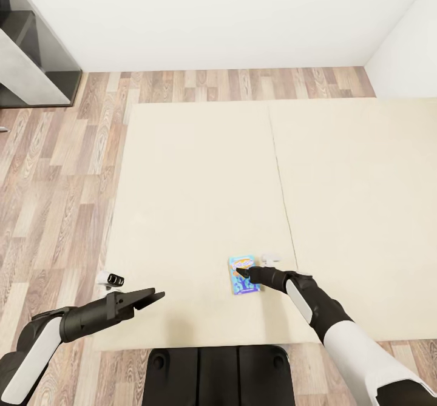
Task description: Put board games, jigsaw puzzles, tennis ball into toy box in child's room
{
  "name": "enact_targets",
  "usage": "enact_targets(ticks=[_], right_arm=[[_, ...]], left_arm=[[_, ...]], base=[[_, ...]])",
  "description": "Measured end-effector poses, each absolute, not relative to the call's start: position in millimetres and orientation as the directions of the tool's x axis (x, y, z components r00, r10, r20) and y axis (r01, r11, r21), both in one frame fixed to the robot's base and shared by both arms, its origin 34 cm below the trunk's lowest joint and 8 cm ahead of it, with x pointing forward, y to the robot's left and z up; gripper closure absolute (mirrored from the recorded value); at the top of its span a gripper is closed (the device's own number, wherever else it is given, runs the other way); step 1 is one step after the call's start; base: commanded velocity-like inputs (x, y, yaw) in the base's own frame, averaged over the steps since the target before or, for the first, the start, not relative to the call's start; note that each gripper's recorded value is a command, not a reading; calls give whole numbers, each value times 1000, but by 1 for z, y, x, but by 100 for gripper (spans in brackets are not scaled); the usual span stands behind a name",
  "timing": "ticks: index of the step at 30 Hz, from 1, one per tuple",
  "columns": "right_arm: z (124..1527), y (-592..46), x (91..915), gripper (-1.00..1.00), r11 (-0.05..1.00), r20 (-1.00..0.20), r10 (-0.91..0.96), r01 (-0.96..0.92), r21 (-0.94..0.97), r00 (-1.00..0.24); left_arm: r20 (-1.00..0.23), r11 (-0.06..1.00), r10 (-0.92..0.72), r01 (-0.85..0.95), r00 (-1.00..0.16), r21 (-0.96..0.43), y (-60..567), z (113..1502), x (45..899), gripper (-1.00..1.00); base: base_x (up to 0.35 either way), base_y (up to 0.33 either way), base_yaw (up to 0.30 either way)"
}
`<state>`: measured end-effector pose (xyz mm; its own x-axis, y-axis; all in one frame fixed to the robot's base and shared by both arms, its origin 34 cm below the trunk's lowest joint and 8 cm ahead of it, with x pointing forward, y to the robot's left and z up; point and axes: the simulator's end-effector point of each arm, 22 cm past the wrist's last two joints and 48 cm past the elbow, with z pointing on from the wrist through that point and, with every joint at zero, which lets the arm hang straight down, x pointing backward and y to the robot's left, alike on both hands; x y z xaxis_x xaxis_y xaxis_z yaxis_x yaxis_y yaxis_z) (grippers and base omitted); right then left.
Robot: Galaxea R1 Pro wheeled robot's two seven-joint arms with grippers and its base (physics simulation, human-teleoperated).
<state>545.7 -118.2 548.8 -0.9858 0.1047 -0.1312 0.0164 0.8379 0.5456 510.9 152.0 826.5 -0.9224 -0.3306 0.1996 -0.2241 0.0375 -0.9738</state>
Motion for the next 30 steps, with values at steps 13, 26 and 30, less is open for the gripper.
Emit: enact_targets(ticks=[13,26,30], right_arm=[[549,-118,546,-100,837,-133,105,15,547,-986],[549,-116,546,-100,836,-132,105,15,549,-986],[549,-116,546,-100,836,-133,105,15,549,-986]], left_arm=[[199,38,-331,-224,-923,-974,152,827,511,-100],[199,38,-331,-224,-923,-974,152,827,511,-100],[199,38,-331,-224,-922,-974,152,827,511,-100]], base=[[0,53,0],[0,48,0],[0,35,0]])
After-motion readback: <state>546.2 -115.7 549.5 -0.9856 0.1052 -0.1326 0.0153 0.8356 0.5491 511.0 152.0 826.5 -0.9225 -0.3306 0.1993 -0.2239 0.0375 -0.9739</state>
